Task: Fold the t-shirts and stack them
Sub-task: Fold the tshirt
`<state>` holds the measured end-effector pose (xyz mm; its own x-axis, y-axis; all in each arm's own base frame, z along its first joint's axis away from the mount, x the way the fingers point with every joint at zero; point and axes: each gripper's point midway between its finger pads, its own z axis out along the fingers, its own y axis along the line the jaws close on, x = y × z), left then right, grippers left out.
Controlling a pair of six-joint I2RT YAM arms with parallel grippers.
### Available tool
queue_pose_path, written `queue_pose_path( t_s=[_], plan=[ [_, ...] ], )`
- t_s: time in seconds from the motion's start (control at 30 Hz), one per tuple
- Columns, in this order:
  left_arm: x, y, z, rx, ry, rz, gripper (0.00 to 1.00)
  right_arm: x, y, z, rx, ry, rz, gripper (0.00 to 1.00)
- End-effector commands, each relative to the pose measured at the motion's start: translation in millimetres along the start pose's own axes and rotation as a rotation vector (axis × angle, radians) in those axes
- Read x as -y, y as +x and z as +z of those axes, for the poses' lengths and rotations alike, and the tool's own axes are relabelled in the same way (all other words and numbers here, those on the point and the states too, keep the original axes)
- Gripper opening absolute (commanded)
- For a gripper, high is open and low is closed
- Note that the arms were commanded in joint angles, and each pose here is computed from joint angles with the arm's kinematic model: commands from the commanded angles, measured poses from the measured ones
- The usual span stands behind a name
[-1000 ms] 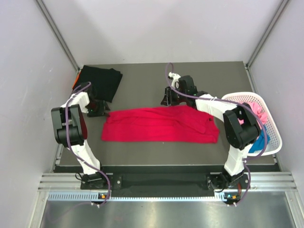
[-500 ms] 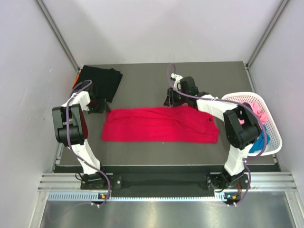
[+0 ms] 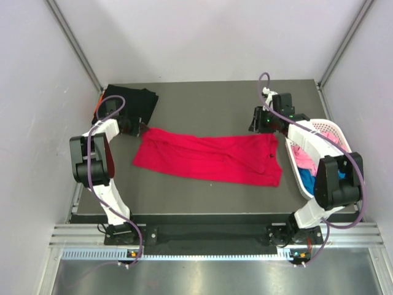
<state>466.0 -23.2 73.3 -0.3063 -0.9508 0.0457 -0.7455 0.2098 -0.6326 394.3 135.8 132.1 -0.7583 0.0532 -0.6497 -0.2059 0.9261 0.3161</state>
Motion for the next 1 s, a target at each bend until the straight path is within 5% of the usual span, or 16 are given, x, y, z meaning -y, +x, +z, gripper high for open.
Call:
queue_pose_path(
  t_s=[0.0, 0.63, 0.7, 0.77, 0.97],
  plan=[
    [-1.3, -0.5, 6.3, -0.007, 0.014, 0.065, 0.00, -0.8, 36.0, -9.2, -0.155, -0.054, -0.076, 0.41],
    [20.4, -12.3, -0.9, 0.029, 0.053, 0.210, 0.14, 3.7, 86.1, 10.5, -0.338, -0.140, -0.158, 0.47],
    [22.3, -18.7, -5.5, 0.062, 0.044, 0.258, 0.21, -2.6, 80.7, 12.2, -0.299, -0.145, -0.147, 0.47],
    [23.5, -21.7, -11.4, 0.081, 0.030, 0.307, 0.48, -6.3, 76.2, 10.8, -0.275, -0.155, -0.146, 0.47],
    [3.0, -45.4, -45.1, 0.206, -0.151, 0.452, 0.47, -19.9, 64.6, 7.7, -0.245, -0.184, -0.134, 0.46]
  ],
)
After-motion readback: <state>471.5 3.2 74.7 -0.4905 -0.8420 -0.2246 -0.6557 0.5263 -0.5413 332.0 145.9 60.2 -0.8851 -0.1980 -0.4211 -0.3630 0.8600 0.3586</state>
